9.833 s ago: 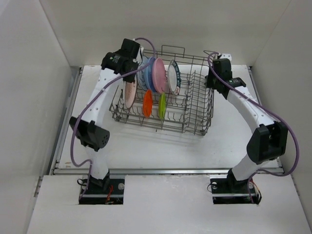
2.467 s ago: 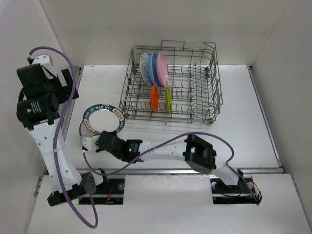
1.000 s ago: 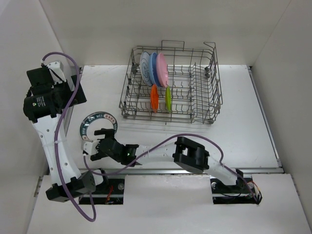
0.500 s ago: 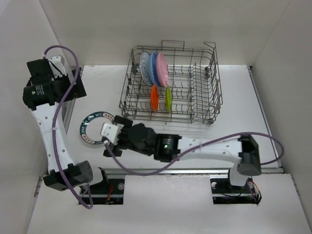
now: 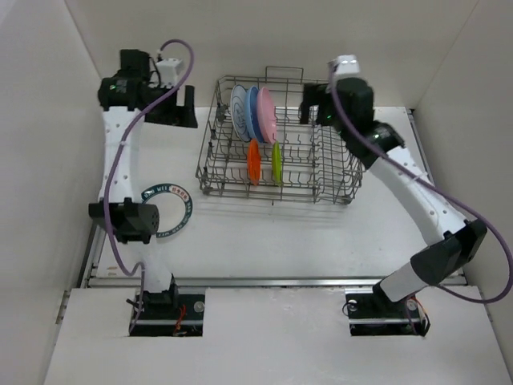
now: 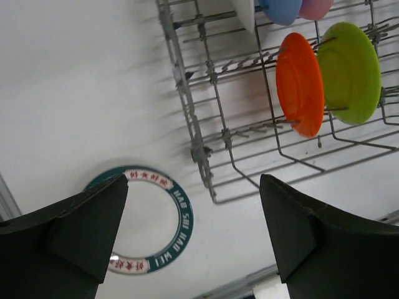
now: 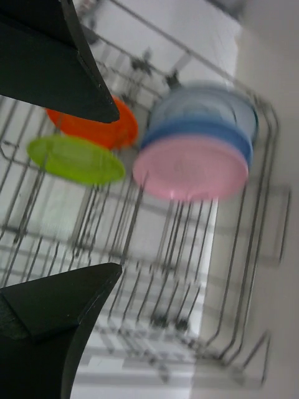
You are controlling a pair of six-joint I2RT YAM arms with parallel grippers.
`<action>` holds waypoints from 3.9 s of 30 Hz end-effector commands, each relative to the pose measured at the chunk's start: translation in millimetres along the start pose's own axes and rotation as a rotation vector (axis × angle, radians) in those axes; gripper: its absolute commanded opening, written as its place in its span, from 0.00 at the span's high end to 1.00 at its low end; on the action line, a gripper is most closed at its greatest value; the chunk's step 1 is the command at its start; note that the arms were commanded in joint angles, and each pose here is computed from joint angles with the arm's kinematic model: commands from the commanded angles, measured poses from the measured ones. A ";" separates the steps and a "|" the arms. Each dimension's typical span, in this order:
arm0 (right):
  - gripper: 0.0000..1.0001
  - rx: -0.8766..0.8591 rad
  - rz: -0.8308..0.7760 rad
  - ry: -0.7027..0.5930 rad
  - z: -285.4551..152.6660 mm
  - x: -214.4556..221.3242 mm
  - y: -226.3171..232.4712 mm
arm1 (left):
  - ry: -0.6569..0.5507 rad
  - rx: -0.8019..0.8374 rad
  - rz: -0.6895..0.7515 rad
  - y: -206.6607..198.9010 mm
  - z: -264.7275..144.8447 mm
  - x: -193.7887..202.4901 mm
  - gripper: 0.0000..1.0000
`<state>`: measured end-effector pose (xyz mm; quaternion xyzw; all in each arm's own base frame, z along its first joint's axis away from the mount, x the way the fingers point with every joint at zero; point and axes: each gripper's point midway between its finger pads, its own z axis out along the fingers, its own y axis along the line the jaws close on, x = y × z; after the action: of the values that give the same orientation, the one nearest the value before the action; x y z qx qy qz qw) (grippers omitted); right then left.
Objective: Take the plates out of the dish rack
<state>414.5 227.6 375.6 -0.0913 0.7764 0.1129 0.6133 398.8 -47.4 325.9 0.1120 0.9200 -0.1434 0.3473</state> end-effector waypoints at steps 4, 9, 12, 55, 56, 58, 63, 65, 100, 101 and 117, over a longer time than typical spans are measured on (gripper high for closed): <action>0.00 0.344 0.199 0.099 14.2 6.1 -127.8 | -0.117 -0.039 0.133 -36.2 59.9 -52.2 0.15; 0.00 0.481 0.314 0.150 35.8 43.3 -192.9 | -0.181 -0.209 0.289 -67.1 127.4 -77.3 0.07; 0.00 0.520 0.278 0.210 50.7 73.2 -209.5 | -0.240 -0.285 0.313 -73.7 149.4 -93.9 0.06; 0.07 0.438 0.186 0.337 71.1 146.7 -215.8 | -0.212 -0.094 0.043 -73.6 183.3 -81.6 0.09; 0.07 0.438 0.186 0.337 71.1 146.7 -215.8 | -0.211 -0.094 0.043 -73.6 183.3 -81.6 0.09; 0.07 0.445 0.175 0.338 70.4 146.6 -217.7 | -0.190 -0.097 0.041 -71.4 194.0 -75.8 0.10; 0.08 0.444 0.166 0.340 70.2 146.7 -218.0 | -0.180 -0.106 0.020 -68.6 204.6 -72.2 0.15; 0.08 0.444 0.166 0.340 70.2 146.7 -218.0 | -0.160 -0.092 0.014 -65.6 210.9 -66.6 0.17; 0.26 0.423 0.152 0.352 77.1 147.6 -216.7 | -0.448 -0.116 0.027 -91.5 70.5 -141.3 1.00; 0.26 0.422 0.143 0.354 77.0 147.7 -217.0 | -0.462 -0.133 0.046 -89.9 59.9 -143.6 1.00; 0.16 0.371 0.123 0.227 49.3 86.5 -195.5 | -0.263 -0.274 -0.047 33.9 -72.5 -29.5 1.00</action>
<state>509.6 39.5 228.7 0.0777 0.8680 -0.0246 0.4898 426.7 -29.7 399.1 0.0231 0.8625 -0.0372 0.5042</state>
